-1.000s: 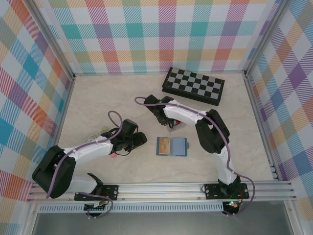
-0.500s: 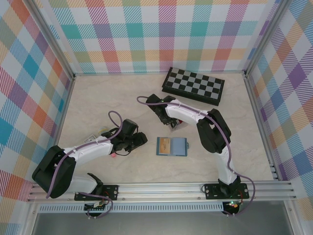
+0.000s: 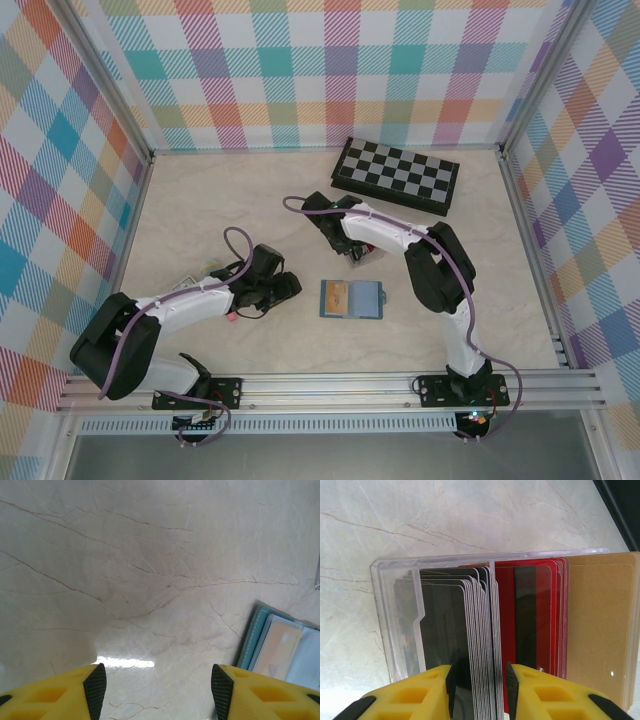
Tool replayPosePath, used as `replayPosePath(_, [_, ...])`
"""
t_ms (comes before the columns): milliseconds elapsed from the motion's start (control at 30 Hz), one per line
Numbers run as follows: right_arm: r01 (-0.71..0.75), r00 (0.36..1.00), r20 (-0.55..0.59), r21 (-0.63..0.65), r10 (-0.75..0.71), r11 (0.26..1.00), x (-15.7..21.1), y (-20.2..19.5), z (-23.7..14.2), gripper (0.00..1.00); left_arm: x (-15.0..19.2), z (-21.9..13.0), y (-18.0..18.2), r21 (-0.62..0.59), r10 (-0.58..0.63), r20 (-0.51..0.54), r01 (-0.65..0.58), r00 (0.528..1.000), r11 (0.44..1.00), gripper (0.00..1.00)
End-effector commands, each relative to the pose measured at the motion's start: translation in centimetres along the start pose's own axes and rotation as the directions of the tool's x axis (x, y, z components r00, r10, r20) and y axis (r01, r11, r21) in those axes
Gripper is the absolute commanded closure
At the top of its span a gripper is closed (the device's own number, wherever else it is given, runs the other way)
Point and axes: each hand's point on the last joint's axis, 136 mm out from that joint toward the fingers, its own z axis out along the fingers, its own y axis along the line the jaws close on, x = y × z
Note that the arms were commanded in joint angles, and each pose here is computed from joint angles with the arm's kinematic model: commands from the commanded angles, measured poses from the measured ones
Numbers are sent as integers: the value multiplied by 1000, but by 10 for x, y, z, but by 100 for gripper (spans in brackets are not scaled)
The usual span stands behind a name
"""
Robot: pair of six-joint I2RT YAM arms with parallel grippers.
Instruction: Put the credit cards into the card holder
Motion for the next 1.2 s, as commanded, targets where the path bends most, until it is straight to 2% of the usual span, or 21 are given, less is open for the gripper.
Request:
replayPosePath(0, [6, 1000, 11, 36, -6, 999, -1, -13, -6, 66, -10, -2, -14, 37, -11, 16, 10, 1000, 999, 40])
replayPosePath(200, [-6, 999, 53, 44, 3, 999, -7, -22, -17, 67, -11, -1, -15, 40, -11, 15, 11, 1000, 999, 40])
replayPosePath(533, [-5, 1000, 26, 35, 4, 999, -2, -22, -11, 73, -10, 0, -13, 37, -12, 10, 11, 1000, 999, 41])
replayPosePath(800, [-24, 999, 20, -119, 26, 993, -4, -2, -14, 66, -9, 1, -14, 39, -10, 8, 10, 1000, 999, 40])
replayPosePath(933, [-51, 999, -10, -155, 50, 987, -2, 1, -8, 60, -10, 0, -15, 38, -6, 8, 6, 1000, 999, 40])
replayPosePath(1033, [-61, 998, -36, -173, 56, 983, 2, 4, -3, 60, -10, 0, -15, 39, -5, 6, 5, 1000, 999, 40])
replayPosePath(1167, [-81, 997, -35, -207, 75, 975, 3, 6, -8, 65, -10, 0, -15, 37, -6, 7, 6, 1000, 999, 40])
